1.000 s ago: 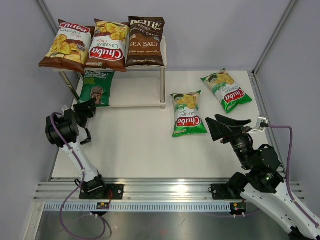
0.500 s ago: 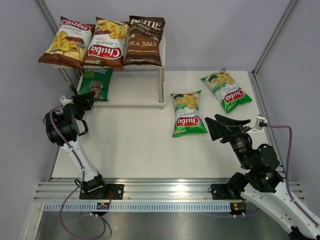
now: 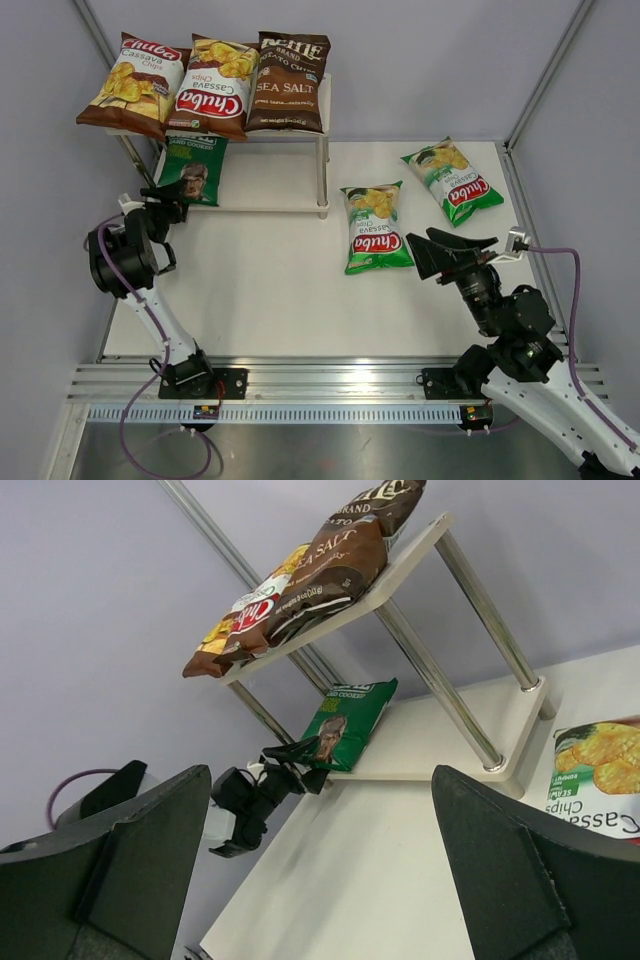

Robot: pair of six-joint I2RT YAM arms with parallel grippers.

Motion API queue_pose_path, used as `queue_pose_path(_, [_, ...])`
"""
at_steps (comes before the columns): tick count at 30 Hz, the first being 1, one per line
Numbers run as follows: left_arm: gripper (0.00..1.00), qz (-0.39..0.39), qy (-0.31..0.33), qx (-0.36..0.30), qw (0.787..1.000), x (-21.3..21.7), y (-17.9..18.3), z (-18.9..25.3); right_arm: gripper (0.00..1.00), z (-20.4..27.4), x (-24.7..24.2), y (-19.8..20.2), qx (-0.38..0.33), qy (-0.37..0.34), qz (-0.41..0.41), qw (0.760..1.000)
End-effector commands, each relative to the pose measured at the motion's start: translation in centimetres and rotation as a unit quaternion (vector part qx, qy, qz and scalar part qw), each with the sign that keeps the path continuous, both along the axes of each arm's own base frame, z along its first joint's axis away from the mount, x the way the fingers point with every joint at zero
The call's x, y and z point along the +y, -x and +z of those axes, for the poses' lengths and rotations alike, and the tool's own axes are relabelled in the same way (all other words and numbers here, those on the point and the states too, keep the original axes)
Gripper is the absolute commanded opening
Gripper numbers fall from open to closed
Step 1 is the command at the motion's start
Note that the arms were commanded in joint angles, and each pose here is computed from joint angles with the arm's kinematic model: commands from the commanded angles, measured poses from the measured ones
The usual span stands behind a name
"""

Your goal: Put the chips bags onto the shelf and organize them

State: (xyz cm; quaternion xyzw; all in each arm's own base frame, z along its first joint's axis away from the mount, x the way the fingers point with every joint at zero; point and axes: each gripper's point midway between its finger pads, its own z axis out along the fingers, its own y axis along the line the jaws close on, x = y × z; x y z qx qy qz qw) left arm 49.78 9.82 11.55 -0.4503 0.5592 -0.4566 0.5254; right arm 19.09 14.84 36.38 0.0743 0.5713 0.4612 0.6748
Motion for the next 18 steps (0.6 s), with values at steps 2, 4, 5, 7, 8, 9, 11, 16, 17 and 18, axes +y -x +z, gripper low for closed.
queue_pose_path(2, [0.74, 0.015, -0.031, 0.033, 0.999, -0.4, 1.6, 0.9, 1.0, 0.8, -0.1, -0.7, -0.004, 0.011, -0.018, 1.0])
queue_pose_path(4, [0.82, 0.033, -0.048, 0.048, 0.997, 0.0, 2.6, 1.8, 0.99, -1.4, 0.8, -2.3, 0.044, 0.058, -0.03, 0.997])
queue_pose_path(5, [0.85, 0.038, -0.043, 0.078, 0.995, -0.1, 3.2, 0.8, 0.99, -0.6, 0.9, -2.6, 0.052, 0.065, -0.033, 0.996])
queue_pose_path(7, [0.99, 0.055, -0.056, 0.107, 0.991, 0.3, 4.2, 1.0, 0.99, -4.3, 2.9, -4.1, 0.115, 0.147, -0.02, 0.982])
queue_pose_path(8, [0.99, 0.058, -0.062, 0.115, 0.99, 0.4, 4.5, 1.0, 0.99, -3.5, 3.5, -4.5, 0.121, 0.158, -0.014, 0.98])
queue_pose_path(9, [0.99, 0.064, -0.066, 0.123, 0.988, 0.5, 4.8, 1.3, 0.99, -5.7, 4.9, -5.7, 0.155, 0.196, -0.009, 0.968])
queue_pose_path(11, [0.99, 0.064, -0.079, 0.133, 0.986, 0.2, 5.8, 2.3, 0.99, -6.7, 5.6, -6.6, 0.183, 0.234, -0.007, 0.955])
queue_pose_path(16, [0.99, 0.066, -0.113, 0.199, 0.971, -0.1, 9.0, 2.9, 0.99, -10.5, 4.1, -11.5, 0.268, 0.205, 0.018, 0.941])
queue_pose_path(17, [0.99, 0.065, -0.123, 0.208, 0.968, -0.2, 9.5, 3.2, 0.99, -10.9, 3.4, -12.3, 0.277, 0.197, 0.02, 0.94])
queue_pose_path(18, [0.99, 0.071, -0.138, 0.198, 0.968, -0.4, 10.0, 5.2, 0.99, -11.6, 2.9, -13.1, 0.287, 0.194, 0.02, 0.938])
